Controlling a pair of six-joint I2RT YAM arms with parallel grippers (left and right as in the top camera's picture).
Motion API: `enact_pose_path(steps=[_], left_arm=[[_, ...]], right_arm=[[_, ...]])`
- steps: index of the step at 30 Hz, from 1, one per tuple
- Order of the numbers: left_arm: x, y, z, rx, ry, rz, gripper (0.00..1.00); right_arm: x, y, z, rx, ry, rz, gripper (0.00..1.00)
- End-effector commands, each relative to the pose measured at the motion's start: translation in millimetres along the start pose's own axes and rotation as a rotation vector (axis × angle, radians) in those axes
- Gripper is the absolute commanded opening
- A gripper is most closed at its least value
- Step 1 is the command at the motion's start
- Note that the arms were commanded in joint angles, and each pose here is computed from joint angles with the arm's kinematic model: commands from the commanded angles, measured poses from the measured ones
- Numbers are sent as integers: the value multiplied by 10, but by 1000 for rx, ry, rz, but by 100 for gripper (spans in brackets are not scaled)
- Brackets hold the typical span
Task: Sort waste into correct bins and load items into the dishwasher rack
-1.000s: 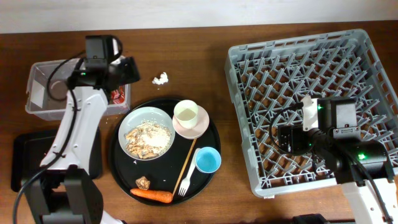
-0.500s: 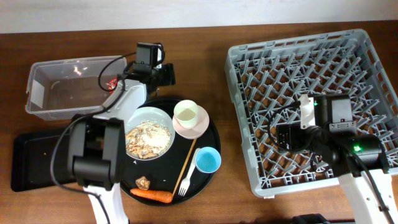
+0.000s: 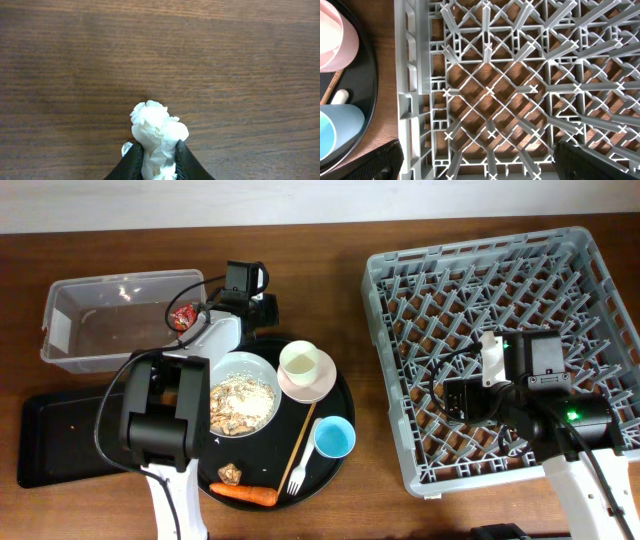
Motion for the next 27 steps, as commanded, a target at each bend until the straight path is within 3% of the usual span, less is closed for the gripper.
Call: enact_pose_path(steps=[1,10,16,17,18,19,20,21,27], left_arm=[[-30,117,-149,-17,2,8,16],[148,673,-1485,-156,9,-52,17],[908,647,-1831,-130,255,-168,17],[1012,601,-1832,-105,275,-186,24],[1088,570,-1832,-90,289,-200,36],[1142,553,-1837,-82,298,-210,57],[1187,543,-1846,-76,306,-218,70],[1229,538,-1855,-72,312,-227,77],[1283,502,-1868,-52,324,-237,79]], right_arm=[[-9,42,-48,-15,-12,-2,99],[-8,41,-49,-15,-12,-2,99],[-7,34,-49,-11,-12,-2,99],[-7,34,-49,-11,-12,-2,99],[-7,32,-49,-10,-11,-2,99],[-6,27,-49,-7,-11,-2,98],[-6,25,-49,-6,-11,-2,99],[-5,21,-49,-4,-10,-2,99],[-4,13,-49,0,-10,-2,99]])
Point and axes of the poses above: each gripper's point midway between its finger pads, its own z axis out along the fingers, its own x axis along the line the jaws close on, y = z × x, the point moved 6 cm from there along -z, back along the fingers, and after that the axes turned 9 degrees about -z, right-handed, at the moved point
